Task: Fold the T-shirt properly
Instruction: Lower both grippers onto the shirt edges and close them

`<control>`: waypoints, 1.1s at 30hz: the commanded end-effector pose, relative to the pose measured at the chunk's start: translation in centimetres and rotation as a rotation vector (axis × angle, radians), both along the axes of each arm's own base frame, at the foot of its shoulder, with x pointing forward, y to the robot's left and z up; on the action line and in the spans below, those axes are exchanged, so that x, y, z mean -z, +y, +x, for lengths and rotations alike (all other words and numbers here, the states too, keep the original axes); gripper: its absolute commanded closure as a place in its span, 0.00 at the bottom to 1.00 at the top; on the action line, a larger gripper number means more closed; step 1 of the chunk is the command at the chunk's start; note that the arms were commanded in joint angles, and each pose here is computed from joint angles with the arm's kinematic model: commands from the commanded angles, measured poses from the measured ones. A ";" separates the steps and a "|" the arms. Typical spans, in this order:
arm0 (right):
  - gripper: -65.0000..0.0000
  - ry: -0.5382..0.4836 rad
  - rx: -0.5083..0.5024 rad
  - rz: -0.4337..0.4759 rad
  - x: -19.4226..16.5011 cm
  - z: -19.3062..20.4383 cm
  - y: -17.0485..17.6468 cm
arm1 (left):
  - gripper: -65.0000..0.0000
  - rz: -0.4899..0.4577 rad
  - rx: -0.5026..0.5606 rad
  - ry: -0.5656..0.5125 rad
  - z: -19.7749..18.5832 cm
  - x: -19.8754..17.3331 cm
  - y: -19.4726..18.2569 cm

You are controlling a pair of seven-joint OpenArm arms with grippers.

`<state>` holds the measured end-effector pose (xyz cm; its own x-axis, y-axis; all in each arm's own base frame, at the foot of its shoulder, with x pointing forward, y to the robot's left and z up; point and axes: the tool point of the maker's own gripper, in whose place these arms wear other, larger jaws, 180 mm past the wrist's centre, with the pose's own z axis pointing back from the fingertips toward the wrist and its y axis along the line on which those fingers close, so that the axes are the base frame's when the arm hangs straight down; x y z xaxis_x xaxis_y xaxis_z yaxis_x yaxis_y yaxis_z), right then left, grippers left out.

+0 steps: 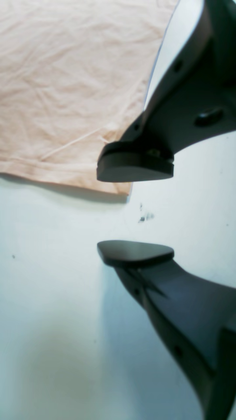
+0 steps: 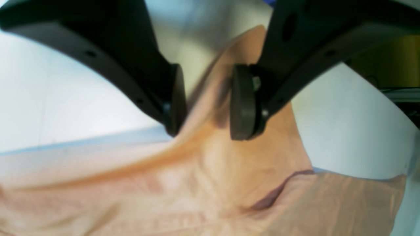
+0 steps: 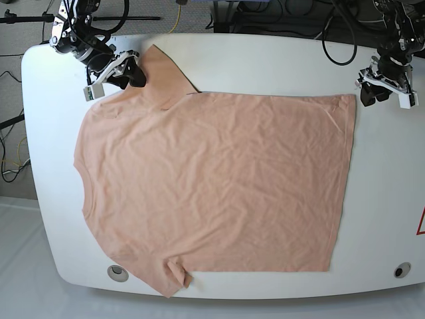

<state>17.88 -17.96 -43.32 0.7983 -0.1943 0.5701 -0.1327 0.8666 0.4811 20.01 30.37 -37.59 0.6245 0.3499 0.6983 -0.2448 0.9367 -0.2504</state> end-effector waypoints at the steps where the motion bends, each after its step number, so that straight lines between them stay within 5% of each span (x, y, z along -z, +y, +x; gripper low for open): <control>1: 0.66 0.124 -0.040 -0.091 1.9 -2.3 -1.0 | 0.59 0.018 0.015 -0.025 0.5 -1.0 0.2; 13: 0.66 0.051 0.020 -0.125 0.6 -0.8 -3.3 | 0.58 0.019 0.013 -0.002 0.3 -0.7 0.3; 33: 0.65 0.053 0.004 -0.089 0.8 -1.6 -2.0 | 0.55 -0.003 0.007 0.052 -0.3 0.6 0.3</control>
<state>17.91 -19.88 -42.98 0.7788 -0.1892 0.5980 -0.1124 0.8958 0.4299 19.04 30.20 -39.31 0.6863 0.3685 0.6271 -0.2694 0.9296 -0.2514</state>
